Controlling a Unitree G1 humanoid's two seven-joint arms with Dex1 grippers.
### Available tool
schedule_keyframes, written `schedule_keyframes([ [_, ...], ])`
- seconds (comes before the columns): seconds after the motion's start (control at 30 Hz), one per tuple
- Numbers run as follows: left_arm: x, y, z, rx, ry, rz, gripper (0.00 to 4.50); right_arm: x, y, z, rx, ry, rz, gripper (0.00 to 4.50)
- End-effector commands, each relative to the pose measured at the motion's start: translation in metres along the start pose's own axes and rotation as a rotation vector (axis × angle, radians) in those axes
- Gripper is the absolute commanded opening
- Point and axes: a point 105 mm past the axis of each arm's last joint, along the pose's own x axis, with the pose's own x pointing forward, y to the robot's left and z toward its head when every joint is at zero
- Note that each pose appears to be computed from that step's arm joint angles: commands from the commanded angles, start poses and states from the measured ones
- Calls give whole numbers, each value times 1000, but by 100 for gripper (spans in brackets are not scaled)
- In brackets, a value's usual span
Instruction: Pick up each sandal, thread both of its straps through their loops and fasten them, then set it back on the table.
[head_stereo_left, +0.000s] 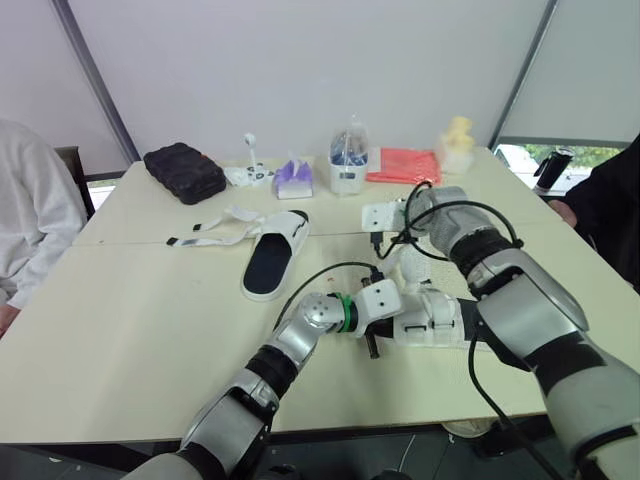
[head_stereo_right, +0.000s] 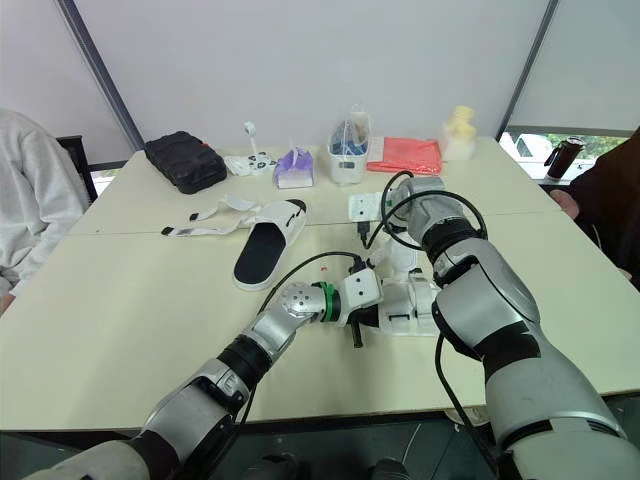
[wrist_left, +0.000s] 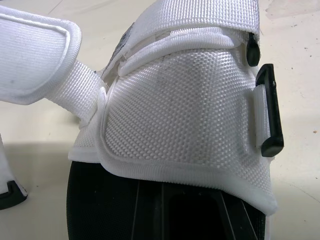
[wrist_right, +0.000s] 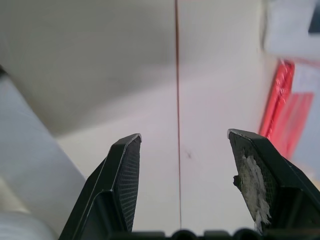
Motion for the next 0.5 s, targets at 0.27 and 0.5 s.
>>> schedule_keyframes([
  [0.27,1,-18,-31,-41,106,-37,0,-67,-39,32,826,-595,140,294],
  [0.5,-6,-23,-36,-42,116,-55,0,-129,-14,-16,1194,-818,223,294],
])
